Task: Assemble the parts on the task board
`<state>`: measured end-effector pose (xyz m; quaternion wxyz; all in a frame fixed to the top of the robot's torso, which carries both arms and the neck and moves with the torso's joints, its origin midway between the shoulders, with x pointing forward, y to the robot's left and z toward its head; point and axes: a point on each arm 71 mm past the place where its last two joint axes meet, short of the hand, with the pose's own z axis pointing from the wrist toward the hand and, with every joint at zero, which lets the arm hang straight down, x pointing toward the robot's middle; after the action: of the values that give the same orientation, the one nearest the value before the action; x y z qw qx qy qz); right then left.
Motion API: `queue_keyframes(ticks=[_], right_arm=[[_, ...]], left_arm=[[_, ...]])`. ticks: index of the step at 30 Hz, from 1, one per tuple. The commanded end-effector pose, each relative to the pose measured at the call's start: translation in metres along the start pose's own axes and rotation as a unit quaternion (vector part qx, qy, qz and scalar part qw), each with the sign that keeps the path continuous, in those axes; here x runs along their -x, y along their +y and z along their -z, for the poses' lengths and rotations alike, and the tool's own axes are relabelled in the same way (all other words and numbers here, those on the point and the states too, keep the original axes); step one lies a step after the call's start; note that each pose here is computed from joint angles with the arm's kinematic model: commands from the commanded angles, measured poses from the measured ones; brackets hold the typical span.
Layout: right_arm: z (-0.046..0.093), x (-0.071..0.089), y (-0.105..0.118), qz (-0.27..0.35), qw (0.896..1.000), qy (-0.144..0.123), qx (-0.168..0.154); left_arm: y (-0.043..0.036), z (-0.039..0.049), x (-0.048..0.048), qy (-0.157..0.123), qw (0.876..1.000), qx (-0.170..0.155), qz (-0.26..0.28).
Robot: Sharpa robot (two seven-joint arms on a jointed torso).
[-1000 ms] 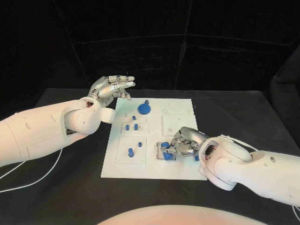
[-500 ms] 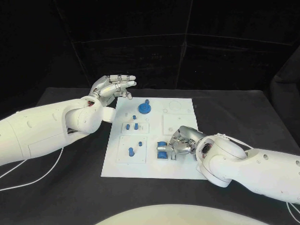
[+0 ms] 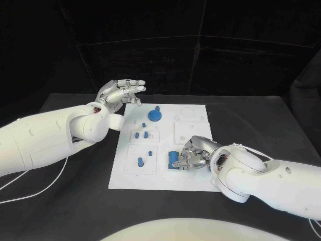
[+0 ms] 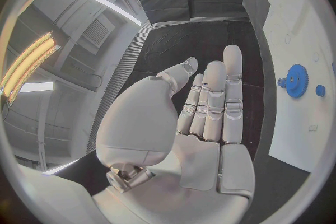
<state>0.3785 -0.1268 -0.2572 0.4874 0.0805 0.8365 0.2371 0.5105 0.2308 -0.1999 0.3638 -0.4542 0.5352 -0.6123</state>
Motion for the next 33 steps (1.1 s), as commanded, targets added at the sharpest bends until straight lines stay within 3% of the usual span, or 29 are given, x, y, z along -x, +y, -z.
queue_keyframes(ticks=[1, 9, 14, 25, 33], right_arm=[[0.0, 0.001, 0.002, 0.017, 1.0, -0.002, 0.014], [0.003, 0.008, -0.004, 0.004, 0.999, -0.032, 0.017], [0.013, 0.015, -0.018, -0.027, 0.999, -0.033, 0.019], [0.037, 0.044, -0.084, -0.032, 0.998, -0.025, -0.05], [0.042, 0.051, -0.1, 0.009, 0.997, -0.03, -0.067]], left_arm=[[-0.0014, -0.0002, -0.0012, 0.006, 1.0, -0.003, 0.003], [-0.0014, -0.0003, -0.0009, 0.005, 1.0, -0.002, 0.003], [-0.0013, -0.0003, -0.0008, 0.005, 1.0, -0.002, 0.003], [-0.0011, -0.0005, -0.0016, 0.007, 1.0, -0.002, 0.004], [-0.0006, -0.0011, -0.0041, 0.012, 1.0, -0.002, 0.006]])
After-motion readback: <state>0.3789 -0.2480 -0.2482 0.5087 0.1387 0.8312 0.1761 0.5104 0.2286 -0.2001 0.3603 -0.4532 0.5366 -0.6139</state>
